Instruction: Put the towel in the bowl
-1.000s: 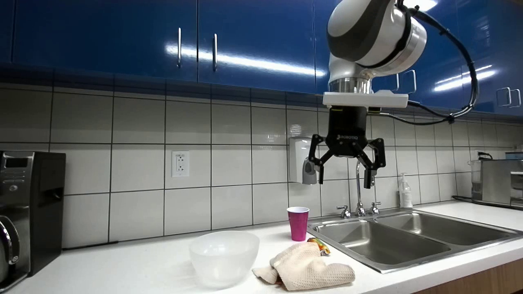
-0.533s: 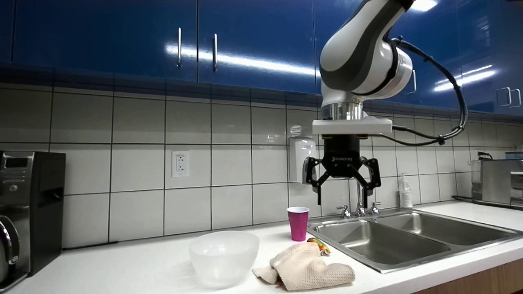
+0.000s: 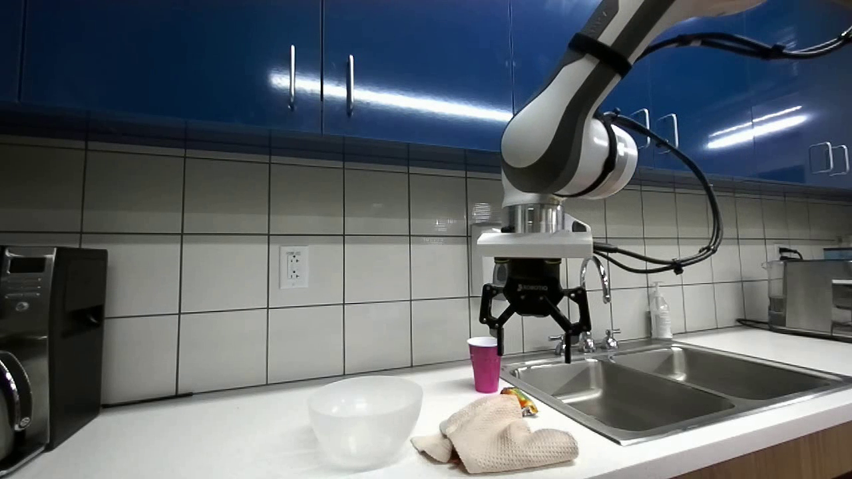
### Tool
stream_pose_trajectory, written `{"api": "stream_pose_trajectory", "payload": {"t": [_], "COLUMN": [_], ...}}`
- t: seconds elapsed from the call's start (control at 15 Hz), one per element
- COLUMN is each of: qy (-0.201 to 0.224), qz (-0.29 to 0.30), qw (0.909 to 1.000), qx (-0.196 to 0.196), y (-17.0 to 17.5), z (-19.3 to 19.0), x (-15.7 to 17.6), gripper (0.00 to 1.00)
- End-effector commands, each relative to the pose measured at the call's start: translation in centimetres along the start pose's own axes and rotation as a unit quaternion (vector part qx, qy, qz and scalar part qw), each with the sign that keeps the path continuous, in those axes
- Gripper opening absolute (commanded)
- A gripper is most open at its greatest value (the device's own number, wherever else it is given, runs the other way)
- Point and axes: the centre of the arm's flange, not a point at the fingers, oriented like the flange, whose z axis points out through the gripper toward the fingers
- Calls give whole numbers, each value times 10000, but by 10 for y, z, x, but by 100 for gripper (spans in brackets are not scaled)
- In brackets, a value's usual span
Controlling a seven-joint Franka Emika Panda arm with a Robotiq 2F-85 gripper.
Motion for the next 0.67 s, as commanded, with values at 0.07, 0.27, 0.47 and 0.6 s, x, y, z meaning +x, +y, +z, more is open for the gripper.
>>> {"api": "stream_pose_trajectory", "payload": {"t": [0.07, 0.27, 0.47, 0.6], "qy": [214, 322, 398, 415], "qz": [323, 531, 700, 792], "qw": [9992, 9977, 9961, 9952], "qx": [-118, -266, -367, -391], "y": [-34, -42, -48, -52], "z": [20, 37, 53, 61], "x": [21, 34, 45, 51], "gripper": [100, 100, 100, 100]}}
